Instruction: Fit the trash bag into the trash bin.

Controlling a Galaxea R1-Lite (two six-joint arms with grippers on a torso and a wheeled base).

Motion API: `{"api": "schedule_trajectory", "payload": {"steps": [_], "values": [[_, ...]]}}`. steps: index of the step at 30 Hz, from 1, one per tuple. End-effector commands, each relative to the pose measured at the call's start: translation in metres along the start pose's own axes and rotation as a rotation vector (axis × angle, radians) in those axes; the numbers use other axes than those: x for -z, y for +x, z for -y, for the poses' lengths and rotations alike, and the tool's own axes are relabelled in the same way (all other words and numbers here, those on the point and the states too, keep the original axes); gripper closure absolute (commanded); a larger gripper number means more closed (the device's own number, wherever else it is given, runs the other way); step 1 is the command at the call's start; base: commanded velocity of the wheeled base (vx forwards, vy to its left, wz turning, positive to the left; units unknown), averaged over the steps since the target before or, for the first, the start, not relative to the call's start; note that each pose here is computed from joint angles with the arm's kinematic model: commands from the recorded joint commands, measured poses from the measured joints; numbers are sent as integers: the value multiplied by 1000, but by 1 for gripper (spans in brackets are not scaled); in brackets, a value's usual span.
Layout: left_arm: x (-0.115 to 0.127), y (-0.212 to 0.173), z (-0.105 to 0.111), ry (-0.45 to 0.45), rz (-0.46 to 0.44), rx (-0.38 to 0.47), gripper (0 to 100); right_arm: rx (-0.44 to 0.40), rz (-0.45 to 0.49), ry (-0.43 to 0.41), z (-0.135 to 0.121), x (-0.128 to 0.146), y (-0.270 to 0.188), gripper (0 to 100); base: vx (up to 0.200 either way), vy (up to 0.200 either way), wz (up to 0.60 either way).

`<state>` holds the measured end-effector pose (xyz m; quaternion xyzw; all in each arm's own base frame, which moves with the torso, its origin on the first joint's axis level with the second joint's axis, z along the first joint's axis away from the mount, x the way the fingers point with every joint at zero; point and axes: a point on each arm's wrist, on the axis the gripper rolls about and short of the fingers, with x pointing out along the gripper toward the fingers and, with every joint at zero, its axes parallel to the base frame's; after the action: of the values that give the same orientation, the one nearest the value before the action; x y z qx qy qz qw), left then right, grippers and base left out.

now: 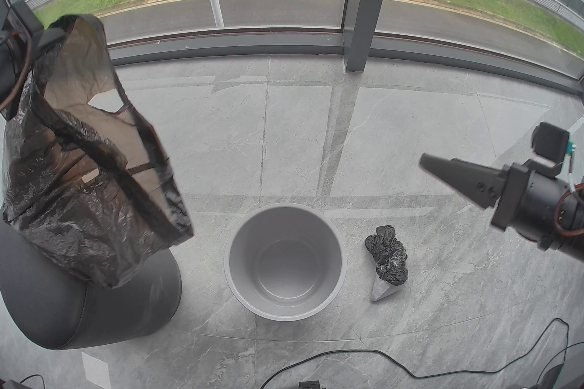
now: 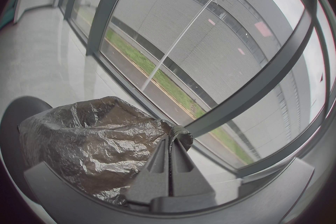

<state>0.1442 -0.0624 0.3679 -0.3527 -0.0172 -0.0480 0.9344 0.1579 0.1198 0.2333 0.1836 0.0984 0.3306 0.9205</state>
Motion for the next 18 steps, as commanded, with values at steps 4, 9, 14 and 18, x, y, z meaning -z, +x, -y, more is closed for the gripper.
{"api": "schedule_trajectory", "payload": {"steps": [4, 9, 14, 18], "values": [[-15, -21, 24, -156, -133, 170, 100, -50, -175, -5, -14, 36, 55, 0, 0, 0, 0], [-7, -24, 21, -229, -265, 213, 100, -55, -175, -7, -13, 39, 72, 0, 0, 0, 0], [-9, -32, 22, -302, -397, 314, 100, -51, -191, -5, -12, 47, 90, 0, 0, 0, 0], [-8, -32, 22, -326, -428, 328, 100, -72, -200, -6, -18, 51, 103, 0, 0, 0, 0]]}}
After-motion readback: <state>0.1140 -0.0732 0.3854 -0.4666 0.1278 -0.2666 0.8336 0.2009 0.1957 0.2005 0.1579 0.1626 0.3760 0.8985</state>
